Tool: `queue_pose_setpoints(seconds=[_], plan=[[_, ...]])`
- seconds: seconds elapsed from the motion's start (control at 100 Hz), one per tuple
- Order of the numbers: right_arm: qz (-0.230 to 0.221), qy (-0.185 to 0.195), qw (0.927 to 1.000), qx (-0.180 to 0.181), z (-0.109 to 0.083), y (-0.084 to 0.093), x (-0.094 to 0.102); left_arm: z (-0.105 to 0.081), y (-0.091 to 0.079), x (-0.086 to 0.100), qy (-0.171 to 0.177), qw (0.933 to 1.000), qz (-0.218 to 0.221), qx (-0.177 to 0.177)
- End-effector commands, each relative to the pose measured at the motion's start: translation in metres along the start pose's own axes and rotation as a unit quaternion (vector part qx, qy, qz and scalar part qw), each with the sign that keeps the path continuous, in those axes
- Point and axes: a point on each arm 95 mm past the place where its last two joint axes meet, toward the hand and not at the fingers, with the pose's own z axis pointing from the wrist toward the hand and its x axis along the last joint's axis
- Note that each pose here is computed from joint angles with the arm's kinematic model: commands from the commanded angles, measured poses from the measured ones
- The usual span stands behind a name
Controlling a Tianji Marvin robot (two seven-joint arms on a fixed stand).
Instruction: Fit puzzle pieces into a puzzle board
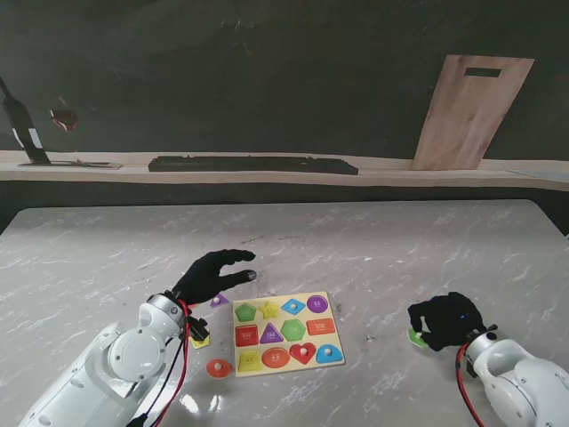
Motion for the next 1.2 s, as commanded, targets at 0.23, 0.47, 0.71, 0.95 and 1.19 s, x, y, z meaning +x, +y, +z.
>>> queue_pose_setpoints(seconds=[0.23,0.47,0.71,0.95,1.19], plan=[[0.066,0.051,0.9957,-0.04,0.043,0.037,0.069,-0.004,-0.003,0.001,0.006,0.9999,-0.004,0.008],[0.118,0.083,0.9891,-0.03,0.072,0.047,0.123,-0.006,-0.005,0.0,0.008,0.9998,-0.008,0.014],[0.117,0.115,0.9864,-0.01,0.093,0.047,0.162,-0.008,-0.007,-0.001,0.009,0.9998,-0.007,0.019],[0.108,0.129,0.9857,0.011,0.101,0.042,0.183,-0.009,-0.009,-0.002,0.011,0.9996,-0.008,0.023],[0.098,0.142,0.9849,0.014,0.105,0.04,0.196,-0.01,-0.009,-0.002,0.012,0.9996,-0.009,0.025]])
